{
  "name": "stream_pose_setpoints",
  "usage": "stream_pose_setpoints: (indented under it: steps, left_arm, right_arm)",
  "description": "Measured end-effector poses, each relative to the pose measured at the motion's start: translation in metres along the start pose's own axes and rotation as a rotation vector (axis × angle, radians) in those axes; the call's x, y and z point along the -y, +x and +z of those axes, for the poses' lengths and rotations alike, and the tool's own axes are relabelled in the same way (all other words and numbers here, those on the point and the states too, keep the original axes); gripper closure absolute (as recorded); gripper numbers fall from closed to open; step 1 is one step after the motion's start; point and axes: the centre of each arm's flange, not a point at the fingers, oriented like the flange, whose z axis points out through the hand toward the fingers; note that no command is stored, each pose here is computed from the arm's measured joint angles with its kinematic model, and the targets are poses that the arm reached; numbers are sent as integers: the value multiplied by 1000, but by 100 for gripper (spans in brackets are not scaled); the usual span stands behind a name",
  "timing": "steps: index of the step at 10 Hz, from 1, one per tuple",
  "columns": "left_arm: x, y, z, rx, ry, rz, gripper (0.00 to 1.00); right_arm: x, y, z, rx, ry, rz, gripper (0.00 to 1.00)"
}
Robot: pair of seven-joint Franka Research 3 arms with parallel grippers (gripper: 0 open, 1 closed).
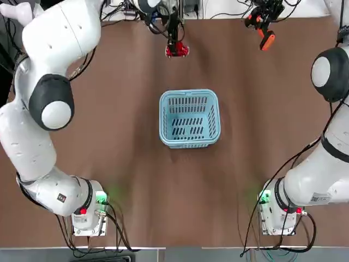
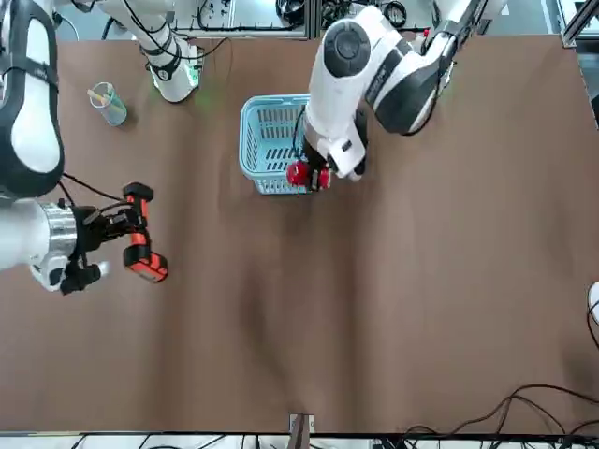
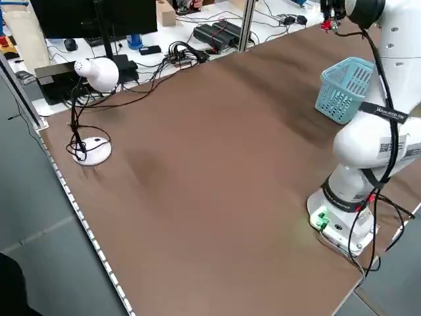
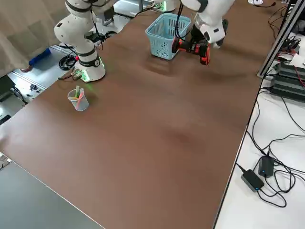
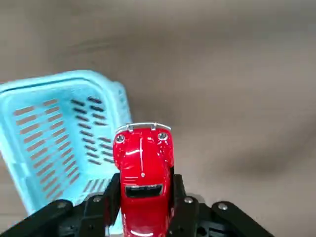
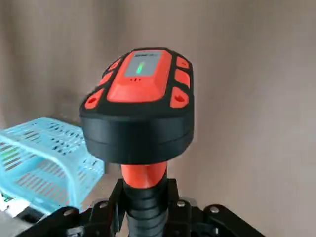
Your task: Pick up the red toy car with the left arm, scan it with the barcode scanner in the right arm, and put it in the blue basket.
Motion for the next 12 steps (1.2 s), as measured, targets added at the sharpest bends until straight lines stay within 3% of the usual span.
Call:
stream_pose_setpoints:
  steps: [2,3,7,12]
  left_arm:
    - [35,-19,21,-13,25,-8,56]
    - [54,-29,37,-8,16,-16,56]
    - [128,-46,98,-31,12,-52,56]
    - [156,-33,159,7,-24,-143,56]
  right_arm:
    - [-15,-3,-23,-82,-160,91,63]
    - [-27,0,-29,-136,-199,115,63]
    - [-105,27,16,-288,-226,190,63]
    - [-131,43,120,-306,-233,193,63]
